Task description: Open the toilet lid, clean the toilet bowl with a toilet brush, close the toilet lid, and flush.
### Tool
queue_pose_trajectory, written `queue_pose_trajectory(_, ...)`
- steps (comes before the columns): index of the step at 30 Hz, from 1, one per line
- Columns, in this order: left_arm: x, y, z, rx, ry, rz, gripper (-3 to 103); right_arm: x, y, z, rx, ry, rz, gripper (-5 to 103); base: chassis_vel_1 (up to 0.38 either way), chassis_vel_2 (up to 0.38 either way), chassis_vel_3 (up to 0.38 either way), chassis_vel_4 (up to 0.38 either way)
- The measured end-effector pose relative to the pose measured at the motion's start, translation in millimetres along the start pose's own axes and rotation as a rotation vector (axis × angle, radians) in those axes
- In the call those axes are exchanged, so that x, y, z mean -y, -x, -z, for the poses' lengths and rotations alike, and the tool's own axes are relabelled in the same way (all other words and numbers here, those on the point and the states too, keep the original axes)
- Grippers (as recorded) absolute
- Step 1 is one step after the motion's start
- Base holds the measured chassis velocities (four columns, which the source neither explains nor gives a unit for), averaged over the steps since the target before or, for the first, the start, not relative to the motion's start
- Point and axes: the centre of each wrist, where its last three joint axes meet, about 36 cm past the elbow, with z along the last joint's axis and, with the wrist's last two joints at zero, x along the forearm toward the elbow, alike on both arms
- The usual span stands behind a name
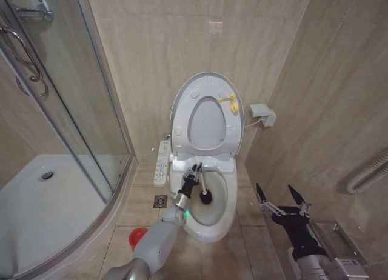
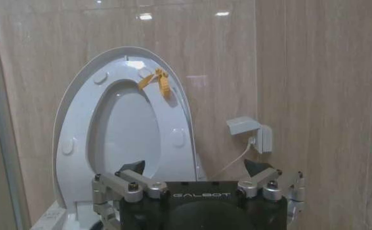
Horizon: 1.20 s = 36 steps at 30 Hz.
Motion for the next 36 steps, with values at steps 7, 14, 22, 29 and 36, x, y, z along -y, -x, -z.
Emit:
queue_pose_trajectory(7,4.4,-2.3,-0.7,0.005,-0.083,0.042,19,0.0,0.0,0.0,0.0,0.0,0.0,100,0.0,0.0,0.0,0.0)
queue_pose_trajectory(14,1.1,-17.9,-10.7,-0.088,0.088,-0.08,19,0.0,0.0,0.0,0.0,0.0,0.0,100,0.0,0.0,0.0,0.0)
queue_pose_trajectory(22,-12.4,-10.1,-7.5,-0.125,0.268,-0.184,19,0.0,0.0,0.0,0.0,0.0,0.0,100,0.0,0.0,0.0,0.0)
queue_pose_trajectory(29,-10.2,0.8,-1.8,-0.086,0.163,-0.091,19,0.0,0.0,0.0,0.0,0.0,0.0,100,0.0,0.0,0.0,0.0)
queue_pose_trajectory(36,1.7,14.7,7.1,0.004,-0.073,0.076,19,0.0,0.0,0.0,0.0,0.0,0.0,100,0.0,0.0,0.0,0.0)
